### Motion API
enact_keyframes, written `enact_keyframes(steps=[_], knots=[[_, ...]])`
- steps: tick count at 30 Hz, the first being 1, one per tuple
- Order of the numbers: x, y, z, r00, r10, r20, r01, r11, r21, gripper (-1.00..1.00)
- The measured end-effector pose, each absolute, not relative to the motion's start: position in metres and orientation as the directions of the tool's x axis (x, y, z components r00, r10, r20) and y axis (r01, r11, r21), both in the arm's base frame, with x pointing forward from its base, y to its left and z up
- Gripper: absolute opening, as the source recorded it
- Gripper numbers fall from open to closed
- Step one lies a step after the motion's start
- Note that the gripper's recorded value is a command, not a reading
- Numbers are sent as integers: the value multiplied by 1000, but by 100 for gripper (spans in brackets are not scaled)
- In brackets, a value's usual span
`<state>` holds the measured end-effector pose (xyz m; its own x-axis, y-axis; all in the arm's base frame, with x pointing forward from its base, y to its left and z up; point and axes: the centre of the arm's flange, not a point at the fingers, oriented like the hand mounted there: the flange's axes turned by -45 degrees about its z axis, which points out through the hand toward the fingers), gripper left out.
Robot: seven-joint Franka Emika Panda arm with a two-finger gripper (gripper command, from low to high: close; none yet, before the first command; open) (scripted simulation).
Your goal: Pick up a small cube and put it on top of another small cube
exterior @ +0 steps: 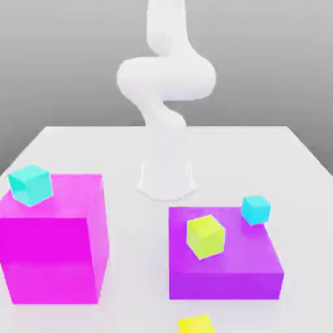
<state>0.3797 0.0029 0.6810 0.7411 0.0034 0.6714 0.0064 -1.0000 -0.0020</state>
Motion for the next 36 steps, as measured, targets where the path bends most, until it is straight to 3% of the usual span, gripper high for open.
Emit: enact_keyframes(steps=[7, 15, 22, 28, 32, 33, 36], knots=[[460, 14, 582, 848, 58, 526, 58, -998, 16, 0], [518, 28, 450, 931, 123, 343, 122, -992, 23, 0], [537, 42, 324, 968, 182, 172, 182, -983, 17, 0], [529, 49, 214, 973, 228, 23, 228, -974, 3, 0], [527, 51, 153, 972, 234, 1, 234, -972, 0, 0], [527, 51, 141, 972, 235, 1, 235, -972, 0, -100], [527, 51, 141, 972, 234, 1, 234, -972, 0, -100]])
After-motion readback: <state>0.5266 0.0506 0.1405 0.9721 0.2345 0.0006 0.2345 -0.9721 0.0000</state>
